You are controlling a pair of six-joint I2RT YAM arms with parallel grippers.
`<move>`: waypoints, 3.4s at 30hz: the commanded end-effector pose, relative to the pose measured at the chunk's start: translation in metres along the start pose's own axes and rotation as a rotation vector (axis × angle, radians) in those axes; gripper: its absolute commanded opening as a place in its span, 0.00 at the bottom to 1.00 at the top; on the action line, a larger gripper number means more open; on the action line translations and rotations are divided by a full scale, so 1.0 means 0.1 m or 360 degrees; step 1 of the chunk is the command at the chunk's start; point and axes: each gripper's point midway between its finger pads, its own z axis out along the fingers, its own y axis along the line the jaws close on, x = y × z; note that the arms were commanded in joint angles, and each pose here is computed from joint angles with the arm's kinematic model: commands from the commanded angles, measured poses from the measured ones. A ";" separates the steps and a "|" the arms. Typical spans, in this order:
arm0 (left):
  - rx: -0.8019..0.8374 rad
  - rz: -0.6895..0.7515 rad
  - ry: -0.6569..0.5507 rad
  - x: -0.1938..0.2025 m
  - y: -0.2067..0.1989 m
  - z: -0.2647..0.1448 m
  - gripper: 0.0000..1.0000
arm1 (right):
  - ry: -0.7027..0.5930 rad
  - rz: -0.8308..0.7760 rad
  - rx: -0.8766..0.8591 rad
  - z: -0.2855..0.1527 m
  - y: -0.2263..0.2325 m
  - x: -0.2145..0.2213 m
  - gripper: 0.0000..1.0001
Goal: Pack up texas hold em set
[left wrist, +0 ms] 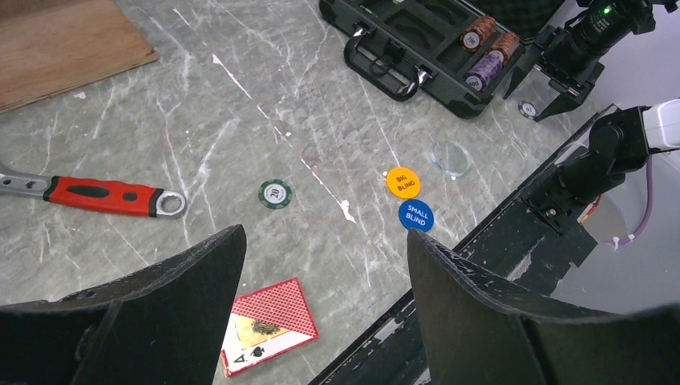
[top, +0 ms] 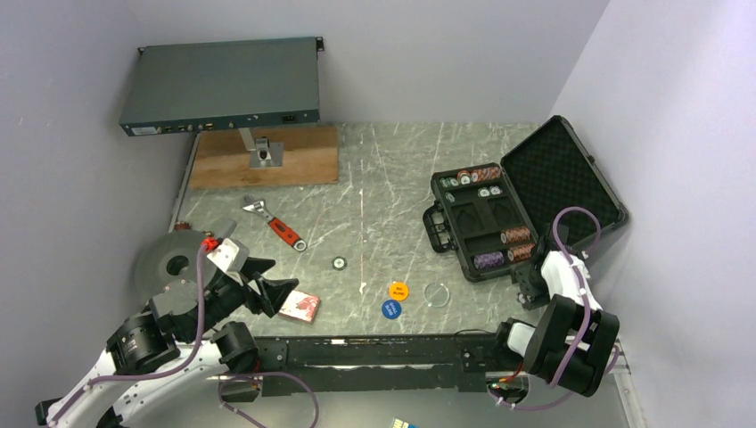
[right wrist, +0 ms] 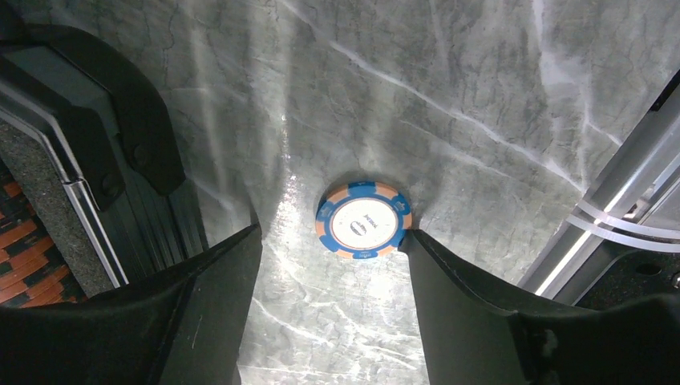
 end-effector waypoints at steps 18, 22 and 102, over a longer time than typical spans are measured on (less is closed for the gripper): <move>-0.0055 0.0013 0.0009 0.00 0.05 0.04 0.80 | 0.0137 0.0008 -0.0109 0.10 0.17 0.15 0.35; -0.0051 0.0013 0.0007 0.00 0.05 0.03 0.80 | 0.0076 -0.0013 -0.0135 -0.01 0.18 0.05 0.62; -0.0065 -0.0001 -0.0002 0.00 0.07 0.01 0.80 | 0.0073 -0.0019 -0.0132 -0.30 0.08 -0.09 0.36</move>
